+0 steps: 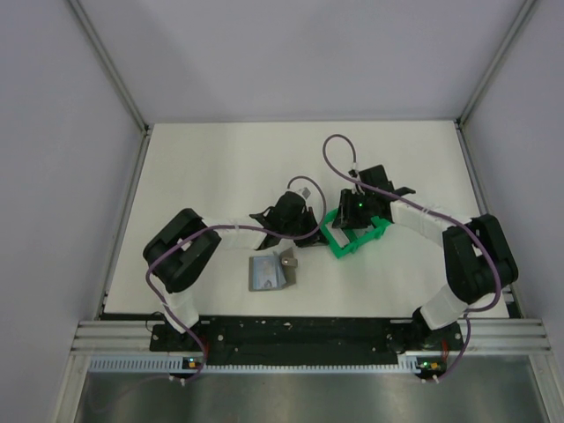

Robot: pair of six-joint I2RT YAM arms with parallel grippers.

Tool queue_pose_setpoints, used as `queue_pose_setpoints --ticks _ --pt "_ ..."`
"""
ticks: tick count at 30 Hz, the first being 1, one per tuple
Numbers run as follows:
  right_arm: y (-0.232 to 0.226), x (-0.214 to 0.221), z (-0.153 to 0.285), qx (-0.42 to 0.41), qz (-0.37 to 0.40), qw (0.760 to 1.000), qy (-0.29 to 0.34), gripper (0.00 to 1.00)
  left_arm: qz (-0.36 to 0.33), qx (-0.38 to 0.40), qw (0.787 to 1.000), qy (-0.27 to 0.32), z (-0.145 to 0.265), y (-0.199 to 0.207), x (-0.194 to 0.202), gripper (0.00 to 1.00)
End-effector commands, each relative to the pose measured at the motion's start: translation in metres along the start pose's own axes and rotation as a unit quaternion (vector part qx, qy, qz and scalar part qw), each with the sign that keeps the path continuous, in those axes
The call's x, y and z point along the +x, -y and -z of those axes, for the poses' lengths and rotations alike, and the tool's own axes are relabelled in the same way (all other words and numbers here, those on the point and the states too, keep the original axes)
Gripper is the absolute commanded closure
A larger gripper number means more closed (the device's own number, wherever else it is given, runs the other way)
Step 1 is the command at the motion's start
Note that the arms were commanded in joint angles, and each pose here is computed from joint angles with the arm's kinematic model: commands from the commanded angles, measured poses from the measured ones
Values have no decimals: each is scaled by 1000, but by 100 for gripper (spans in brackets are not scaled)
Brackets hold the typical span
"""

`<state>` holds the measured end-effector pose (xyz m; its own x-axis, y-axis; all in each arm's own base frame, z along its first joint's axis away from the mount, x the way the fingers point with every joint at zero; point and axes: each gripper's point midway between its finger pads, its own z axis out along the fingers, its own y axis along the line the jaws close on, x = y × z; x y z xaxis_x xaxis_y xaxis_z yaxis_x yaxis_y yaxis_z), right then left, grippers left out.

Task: Put the credit cards into the card holder
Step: Pick up the credit card from the storage box.

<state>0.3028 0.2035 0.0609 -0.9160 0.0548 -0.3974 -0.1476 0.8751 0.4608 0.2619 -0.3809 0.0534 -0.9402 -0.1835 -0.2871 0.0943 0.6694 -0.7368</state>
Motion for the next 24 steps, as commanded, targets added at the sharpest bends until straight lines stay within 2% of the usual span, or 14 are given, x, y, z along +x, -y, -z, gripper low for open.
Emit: queue_pose_setpoints --ticks 1,8,9,10,20,24 --pt "-11 -11 11 -18 6 1000 22 62 -9 10 1000 10 -2 7 -4 100" --pt "-4 -13 16 -18 0 1000 24 68 -12 8 1000 13 1 8 -7 100" --pt "-5 -14 16 -21 1 999 24 75 -13 9 1000 13 1 9 -7 100" --pt "-5 -14 17 -23 0 999 23 78 -13 9 1000 14 1 10 -8 100" --pt "-7 -14 20 -29 2 999 26 81 -17 10 1000 13 2 12 -8 100" --pt "-3 -19 24 -27 -4 999 35 86 -19 10 1000 13 3 12 -8 100"
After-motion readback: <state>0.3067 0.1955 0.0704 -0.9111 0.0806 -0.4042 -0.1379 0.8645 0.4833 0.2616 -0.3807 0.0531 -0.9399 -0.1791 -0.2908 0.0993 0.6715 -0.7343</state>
